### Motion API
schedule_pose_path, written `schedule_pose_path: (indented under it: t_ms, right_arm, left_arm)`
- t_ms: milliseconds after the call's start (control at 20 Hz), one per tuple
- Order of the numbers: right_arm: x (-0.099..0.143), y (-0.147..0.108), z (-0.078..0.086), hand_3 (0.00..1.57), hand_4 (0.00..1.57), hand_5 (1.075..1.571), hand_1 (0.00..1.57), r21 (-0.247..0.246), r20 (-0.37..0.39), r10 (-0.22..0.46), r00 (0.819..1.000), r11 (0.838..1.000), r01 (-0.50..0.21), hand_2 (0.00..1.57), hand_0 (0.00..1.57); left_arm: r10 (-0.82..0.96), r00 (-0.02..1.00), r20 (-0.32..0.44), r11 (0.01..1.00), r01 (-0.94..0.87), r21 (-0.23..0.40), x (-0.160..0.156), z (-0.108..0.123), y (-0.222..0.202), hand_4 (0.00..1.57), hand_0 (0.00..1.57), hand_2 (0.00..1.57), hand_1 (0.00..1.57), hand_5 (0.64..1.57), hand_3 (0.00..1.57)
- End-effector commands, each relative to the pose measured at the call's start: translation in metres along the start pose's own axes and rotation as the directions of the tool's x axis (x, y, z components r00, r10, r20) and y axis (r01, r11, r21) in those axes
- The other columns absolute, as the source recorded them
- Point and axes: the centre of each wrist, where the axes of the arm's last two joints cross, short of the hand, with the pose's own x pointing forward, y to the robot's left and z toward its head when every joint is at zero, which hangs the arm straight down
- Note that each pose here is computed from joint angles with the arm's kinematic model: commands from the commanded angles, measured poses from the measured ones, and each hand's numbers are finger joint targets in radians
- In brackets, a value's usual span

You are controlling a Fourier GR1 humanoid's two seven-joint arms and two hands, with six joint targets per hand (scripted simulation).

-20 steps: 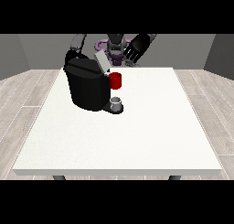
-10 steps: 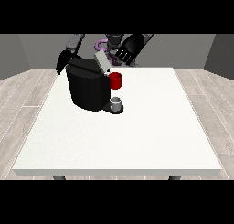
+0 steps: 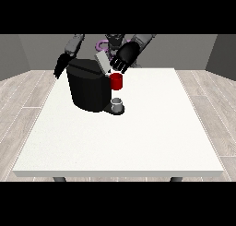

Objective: Insert the coffee pod into the coffee machine and close the lid

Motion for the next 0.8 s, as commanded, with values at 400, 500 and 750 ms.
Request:
schedule_pose_path:
  t_ms: [400,500,750]
  right_arm:
    - [0.019,0.005,-0.001,0.0,0.0,1.571,0.0,0.011,-0.015,-0.003,1.0,1.0,0.003,0.0,0.0]
    - [0.014,-0.011,-0.014,0.0,0.12,1.571,0.0,-0.032,0.024,-0.005,1.0,0.999,0.006,0.0,0.0]
    - [0.013,-0.009,-0.012,0.0,0.0,1.571,0.0,-0.043,0.032,-0.03,0.999,0.999,0.032,0.0,0.0]
  left_arm:
    - [0.015,1.0,-0.013,0.998,-0.015,-0.058,-0.027,0.004,-0.005,0.43,1.21,1.25,1.21,1.571,1.22]
    - [0.029,1.0,0.012,1.0,-0.029,-0.005,0.009,-0.007,0.004,0.44,1.19,1.23,1.19,1.571,1.2]
    - [-0.008,0.999,0.047,1.0,0.008,0.009,0.001,-0.001,0.014,0.42,1.17,1.23,1.17,1.571,1.19]
